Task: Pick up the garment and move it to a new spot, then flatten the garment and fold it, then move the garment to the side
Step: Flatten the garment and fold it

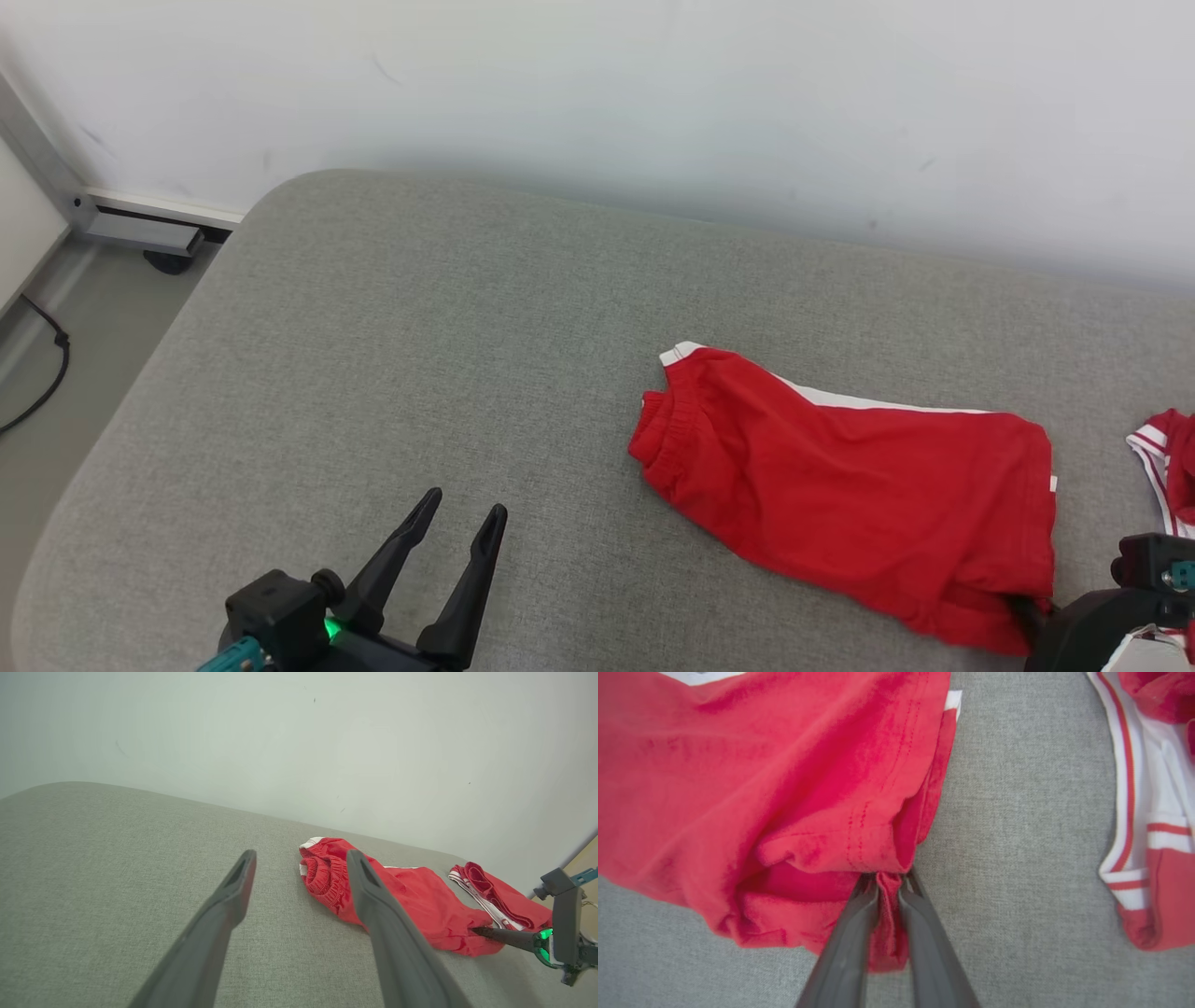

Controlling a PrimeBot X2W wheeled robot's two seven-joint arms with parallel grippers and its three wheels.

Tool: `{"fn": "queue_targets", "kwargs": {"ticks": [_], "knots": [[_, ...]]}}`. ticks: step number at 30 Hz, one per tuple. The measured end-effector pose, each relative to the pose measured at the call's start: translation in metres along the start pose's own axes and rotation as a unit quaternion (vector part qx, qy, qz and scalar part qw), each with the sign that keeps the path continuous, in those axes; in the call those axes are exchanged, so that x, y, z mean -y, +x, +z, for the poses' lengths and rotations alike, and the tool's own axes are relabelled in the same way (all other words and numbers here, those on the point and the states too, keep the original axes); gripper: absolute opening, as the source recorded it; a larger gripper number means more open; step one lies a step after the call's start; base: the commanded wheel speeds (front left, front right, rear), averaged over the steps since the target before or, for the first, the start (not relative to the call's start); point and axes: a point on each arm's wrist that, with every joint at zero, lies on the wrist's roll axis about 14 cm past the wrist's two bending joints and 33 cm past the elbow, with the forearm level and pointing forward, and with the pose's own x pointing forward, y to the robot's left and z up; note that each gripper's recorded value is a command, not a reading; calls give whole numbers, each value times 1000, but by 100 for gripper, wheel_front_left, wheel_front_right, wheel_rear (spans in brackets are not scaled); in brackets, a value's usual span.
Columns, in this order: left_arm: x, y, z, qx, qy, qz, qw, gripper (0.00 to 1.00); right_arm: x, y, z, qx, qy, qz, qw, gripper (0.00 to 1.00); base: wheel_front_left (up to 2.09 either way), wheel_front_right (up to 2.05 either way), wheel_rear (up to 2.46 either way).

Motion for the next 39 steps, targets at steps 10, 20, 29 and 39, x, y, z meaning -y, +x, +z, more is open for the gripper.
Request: {"fn": "queue_targets", "kwargs": {"ticks": [10, 20, 29, 39], "knots": [[2, 5, 2, 4, 6, -4, 1000, 100, 11, -14, 26, 66, 6, -13, 998, 100, 0, 0, 0], [-5, -3, 28, 62, -4, 37, 997, 100, -22, -60, 63, 238, 33, 56, 969, 100, 0, 0, 0], [-26, -2, 49, 101, -23, 98, 990, 100, -21, -95, 73, 346, 66, 65, 934, 100, 0, 0, 0], [-23, -2, 38, 79, -5, 81, 994, 100, -17, -114, 79, 397, 65, 56, 914, 100, 0, 0, 0]]}}
